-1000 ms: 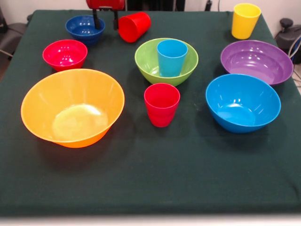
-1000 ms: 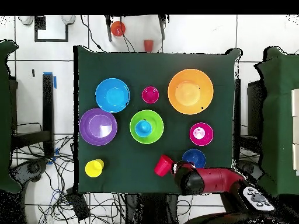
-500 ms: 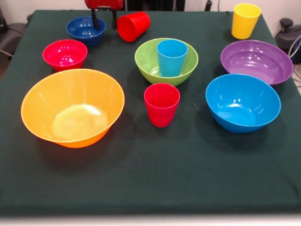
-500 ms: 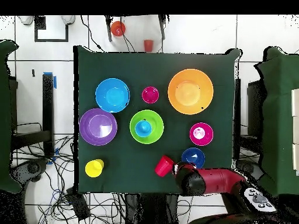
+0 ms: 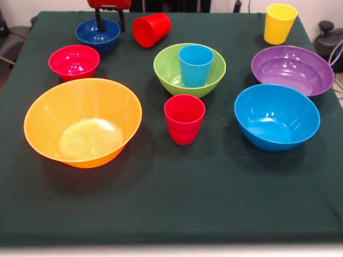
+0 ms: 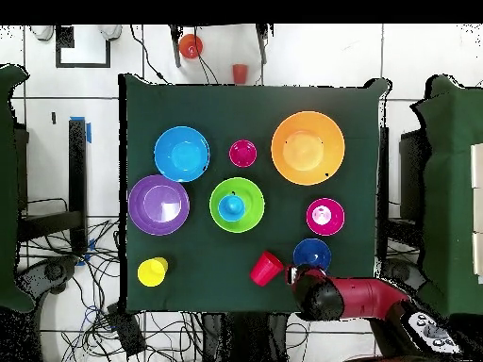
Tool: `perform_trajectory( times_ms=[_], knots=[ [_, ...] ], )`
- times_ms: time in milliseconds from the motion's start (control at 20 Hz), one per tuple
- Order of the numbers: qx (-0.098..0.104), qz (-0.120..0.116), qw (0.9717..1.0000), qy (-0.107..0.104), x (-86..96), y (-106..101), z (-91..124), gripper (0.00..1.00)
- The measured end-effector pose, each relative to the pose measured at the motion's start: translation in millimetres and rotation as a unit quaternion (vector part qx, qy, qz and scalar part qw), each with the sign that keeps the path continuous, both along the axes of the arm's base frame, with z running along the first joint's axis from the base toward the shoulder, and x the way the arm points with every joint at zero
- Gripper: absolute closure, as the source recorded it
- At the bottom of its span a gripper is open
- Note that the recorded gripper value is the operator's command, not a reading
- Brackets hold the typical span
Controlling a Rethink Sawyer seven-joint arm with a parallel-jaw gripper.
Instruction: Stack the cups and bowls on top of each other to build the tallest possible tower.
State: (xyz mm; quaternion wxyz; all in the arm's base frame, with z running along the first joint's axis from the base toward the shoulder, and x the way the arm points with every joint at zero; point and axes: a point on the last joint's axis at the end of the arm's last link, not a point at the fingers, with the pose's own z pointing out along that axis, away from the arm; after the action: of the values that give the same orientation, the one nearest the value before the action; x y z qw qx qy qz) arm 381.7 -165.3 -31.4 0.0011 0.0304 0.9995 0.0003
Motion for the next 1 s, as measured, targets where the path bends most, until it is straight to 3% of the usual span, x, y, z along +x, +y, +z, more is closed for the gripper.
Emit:
perform_trajectory(
  times_ms=[50, 100, 550, 1000],
  knots=[
    [0.0, 0.002, 1.0, 0.0, -1.2, -1.0, -0.2, 0.0],
    [0.0, 0.005, 1.0, -0.001, -1.7, -1.5, -0.4, 1.0],
    [-0.003, 0.005, 0.9998, -0.018, 7.3, -9.8, 7.4, 1.0],
    [-0.003, 0.005, 0.9998, -0.018, 7.7, -9.8, 7.6, 1.0]
  ],
)
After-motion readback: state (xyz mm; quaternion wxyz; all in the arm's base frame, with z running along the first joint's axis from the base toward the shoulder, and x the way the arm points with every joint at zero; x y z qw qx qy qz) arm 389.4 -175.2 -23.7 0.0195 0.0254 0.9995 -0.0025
